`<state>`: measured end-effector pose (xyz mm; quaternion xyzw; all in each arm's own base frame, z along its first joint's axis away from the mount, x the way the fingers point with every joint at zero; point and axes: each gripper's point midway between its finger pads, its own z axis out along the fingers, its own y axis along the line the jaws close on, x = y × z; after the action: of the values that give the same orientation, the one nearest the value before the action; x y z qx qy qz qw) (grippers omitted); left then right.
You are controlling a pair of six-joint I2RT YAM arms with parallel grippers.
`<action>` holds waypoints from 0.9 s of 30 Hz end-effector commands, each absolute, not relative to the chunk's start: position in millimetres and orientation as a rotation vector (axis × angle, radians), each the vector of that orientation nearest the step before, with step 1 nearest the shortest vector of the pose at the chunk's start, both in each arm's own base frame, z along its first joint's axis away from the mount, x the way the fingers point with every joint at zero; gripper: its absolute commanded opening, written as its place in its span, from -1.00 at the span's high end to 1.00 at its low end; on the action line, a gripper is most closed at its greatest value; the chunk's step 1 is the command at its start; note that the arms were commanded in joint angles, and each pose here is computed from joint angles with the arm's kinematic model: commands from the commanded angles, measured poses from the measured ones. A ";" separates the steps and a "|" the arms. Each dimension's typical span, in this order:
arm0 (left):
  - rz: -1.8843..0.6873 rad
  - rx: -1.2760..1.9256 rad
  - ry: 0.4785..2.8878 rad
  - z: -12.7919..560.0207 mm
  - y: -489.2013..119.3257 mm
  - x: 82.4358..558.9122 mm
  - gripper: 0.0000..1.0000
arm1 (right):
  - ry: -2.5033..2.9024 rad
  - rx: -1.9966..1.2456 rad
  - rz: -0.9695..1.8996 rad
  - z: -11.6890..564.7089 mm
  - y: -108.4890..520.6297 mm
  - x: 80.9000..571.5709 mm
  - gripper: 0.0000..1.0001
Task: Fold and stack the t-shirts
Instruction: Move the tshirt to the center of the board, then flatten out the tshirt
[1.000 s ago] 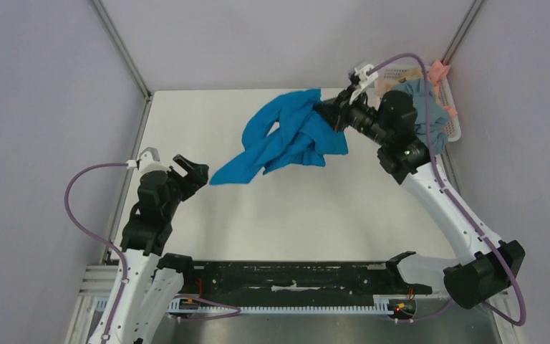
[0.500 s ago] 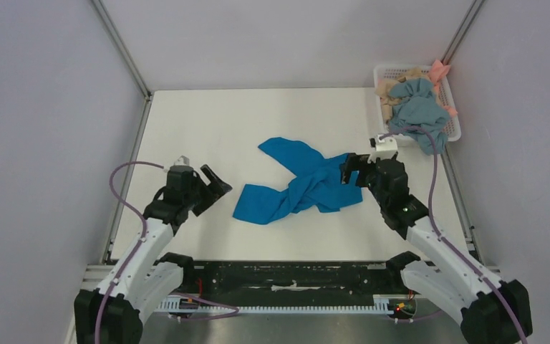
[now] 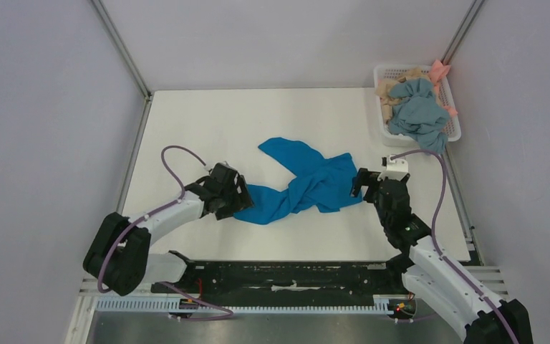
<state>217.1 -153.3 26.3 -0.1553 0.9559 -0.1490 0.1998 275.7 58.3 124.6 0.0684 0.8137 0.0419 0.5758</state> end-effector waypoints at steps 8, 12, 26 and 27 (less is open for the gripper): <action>-0.452 -0.419 2.735 -5.8 -180.9 229.6 0.70 | 1.869 -0.130 0.273 164.0 121.6 323.5 -0.96; -0.480 -0.393 2.710 -5.2 -183.8 221.5 0.95 | 1.884 -0.230 0.304 176.1 159.7 357.1 -0.96; -0.396 -0.419 2.671 2.1 -165.1 216.5 0.95 | 1.999 -0.729 0.241 116.0 356.9 488.7 -0.96; -0.399 -0.419 2.670 2.0 -165.0 216.1 0.95 | 1.997 -0.749 0.236 108.9 362.1 495.1 -0.96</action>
<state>233.4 -180.8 15.9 -0.1405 0.9483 -0.1772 0.2225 470.5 354.8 130.3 -0.2815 0.8089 0.1255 0.5007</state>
